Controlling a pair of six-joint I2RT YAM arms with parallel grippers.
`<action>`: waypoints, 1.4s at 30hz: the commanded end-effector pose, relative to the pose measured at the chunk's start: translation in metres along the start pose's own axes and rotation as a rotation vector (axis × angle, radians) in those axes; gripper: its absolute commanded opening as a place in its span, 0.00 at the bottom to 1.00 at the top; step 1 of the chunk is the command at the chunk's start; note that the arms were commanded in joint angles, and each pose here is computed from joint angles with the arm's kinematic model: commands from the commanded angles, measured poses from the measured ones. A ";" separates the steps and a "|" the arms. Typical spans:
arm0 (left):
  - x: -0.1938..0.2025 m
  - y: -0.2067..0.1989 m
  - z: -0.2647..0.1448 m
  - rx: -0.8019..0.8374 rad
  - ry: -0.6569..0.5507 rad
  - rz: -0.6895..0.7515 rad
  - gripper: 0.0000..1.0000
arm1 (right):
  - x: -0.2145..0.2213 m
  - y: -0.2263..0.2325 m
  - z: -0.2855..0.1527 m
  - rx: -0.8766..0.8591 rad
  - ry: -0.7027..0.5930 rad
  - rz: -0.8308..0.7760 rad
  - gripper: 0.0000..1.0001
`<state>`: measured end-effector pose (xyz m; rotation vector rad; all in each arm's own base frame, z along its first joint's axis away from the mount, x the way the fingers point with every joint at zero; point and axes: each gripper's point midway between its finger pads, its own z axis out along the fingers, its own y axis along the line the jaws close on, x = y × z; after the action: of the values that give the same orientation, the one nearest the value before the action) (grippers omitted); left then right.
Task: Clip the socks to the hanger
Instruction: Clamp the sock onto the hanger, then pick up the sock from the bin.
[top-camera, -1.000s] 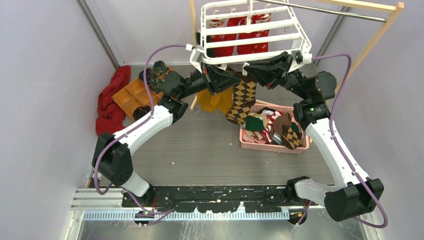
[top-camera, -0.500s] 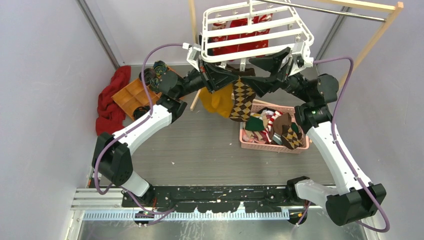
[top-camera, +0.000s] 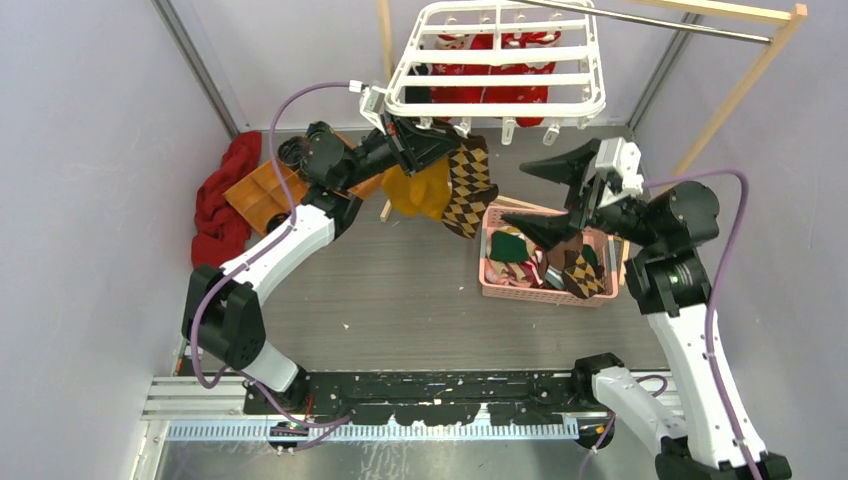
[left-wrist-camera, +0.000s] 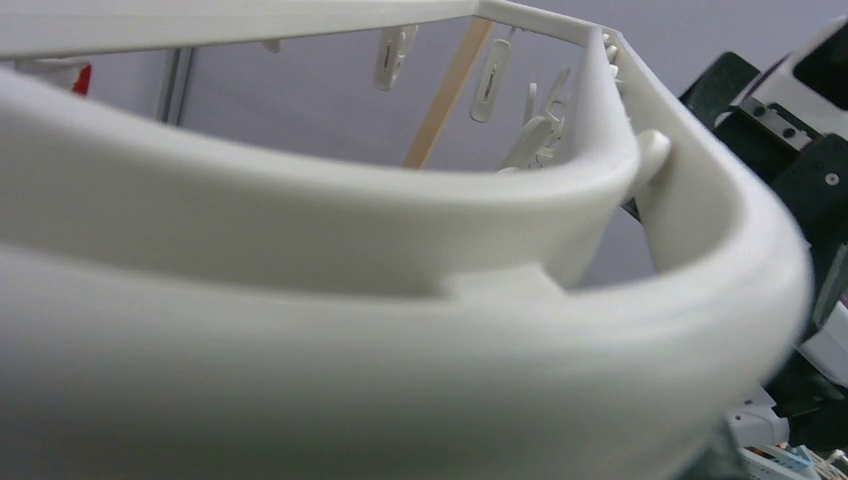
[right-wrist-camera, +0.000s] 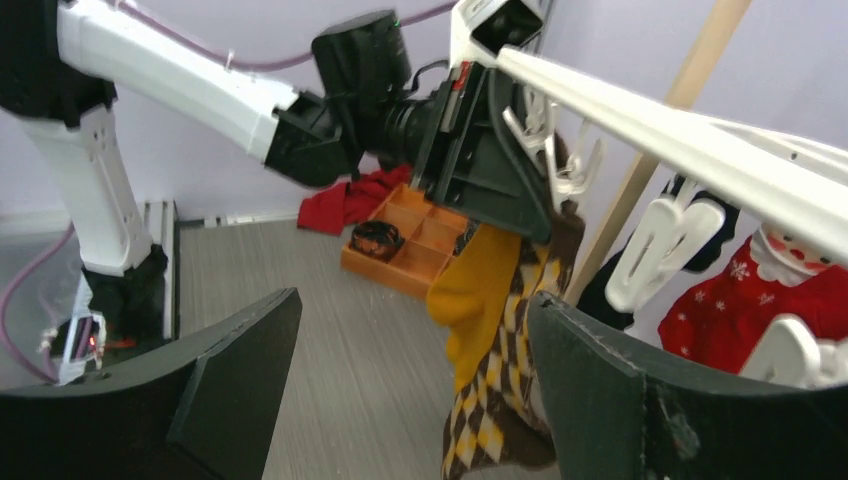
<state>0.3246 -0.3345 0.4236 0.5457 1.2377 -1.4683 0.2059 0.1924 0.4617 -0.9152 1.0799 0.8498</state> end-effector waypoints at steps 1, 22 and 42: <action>-0.022 -0.010 -0.008 0.009 -0.022 0.072 0.00 | 0.032 0.020 -0.028 0.017 0.166 -0.005 0.89; -0.031 0.022 -0.027 -0.043 -0.019 0.084 0.00 | 0.239 -0.029 -0.186 0.733 0.913 0.408 0.87; -0.035 0.030 -0.029 -0.041 -0.033 0.079 0.00 | 0.337 -0.070 -0.221 0.859 1.068 0.621 0.49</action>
<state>0.3571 -0.2923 0.4196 0.5064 1.2613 -1.3840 0.2615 0.0120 0.1053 -0.2404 2.5250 0.2583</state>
